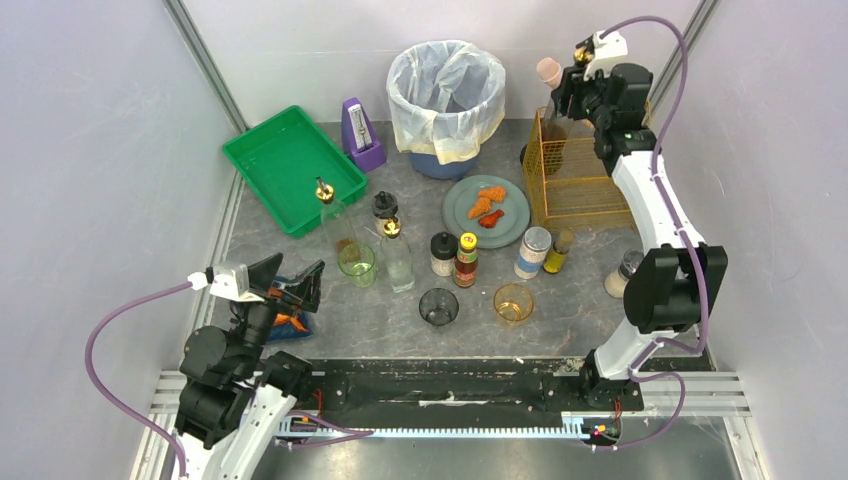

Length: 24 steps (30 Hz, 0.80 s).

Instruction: Clear the kitchen counter

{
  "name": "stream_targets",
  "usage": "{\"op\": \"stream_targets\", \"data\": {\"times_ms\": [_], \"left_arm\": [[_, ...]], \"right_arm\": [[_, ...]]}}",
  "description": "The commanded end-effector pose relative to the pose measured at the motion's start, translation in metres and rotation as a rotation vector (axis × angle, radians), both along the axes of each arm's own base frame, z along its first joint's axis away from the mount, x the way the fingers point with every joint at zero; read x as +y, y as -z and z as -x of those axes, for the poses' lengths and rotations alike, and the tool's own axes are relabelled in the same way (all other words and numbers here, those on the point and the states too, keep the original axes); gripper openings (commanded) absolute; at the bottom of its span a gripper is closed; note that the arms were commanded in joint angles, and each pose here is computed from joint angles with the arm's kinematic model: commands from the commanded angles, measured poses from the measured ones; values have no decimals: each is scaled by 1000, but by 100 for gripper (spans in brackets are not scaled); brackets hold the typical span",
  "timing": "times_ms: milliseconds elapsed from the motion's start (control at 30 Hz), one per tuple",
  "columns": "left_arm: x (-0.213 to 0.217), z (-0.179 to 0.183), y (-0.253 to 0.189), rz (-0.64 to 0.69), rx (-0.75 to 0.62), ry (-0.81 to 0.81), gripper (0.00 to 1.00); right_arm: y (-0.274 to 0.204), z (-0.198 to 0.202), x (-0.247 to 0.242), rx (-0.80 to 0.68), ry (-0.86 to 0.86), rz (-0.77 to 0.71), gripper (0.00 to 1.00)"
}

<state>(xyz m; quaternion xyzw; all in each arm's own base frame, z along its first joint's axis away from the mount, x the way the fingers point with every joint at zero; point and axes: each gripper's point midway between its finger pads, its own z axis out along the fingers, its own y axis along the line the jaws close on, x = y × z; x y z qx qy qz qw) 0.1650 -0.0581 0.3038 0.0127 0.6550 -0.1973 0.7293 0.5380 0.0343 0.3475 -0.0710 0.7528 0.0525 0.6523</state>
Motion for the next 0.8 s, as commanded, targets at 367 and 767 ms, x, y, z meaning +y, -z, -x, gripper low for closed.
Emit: {"op": "stream_targets", "data": {"times_ms": [367, 767], "left_arm": [[3, -2, -3, -30, -23, -18, 96], [3, -1, -4, -29, -27, -16, 96]], "right_arm": [[47, -12, -3, -85, 17, -21, 0], [92, -21, -6, -3, 2, 70, 18]]}}
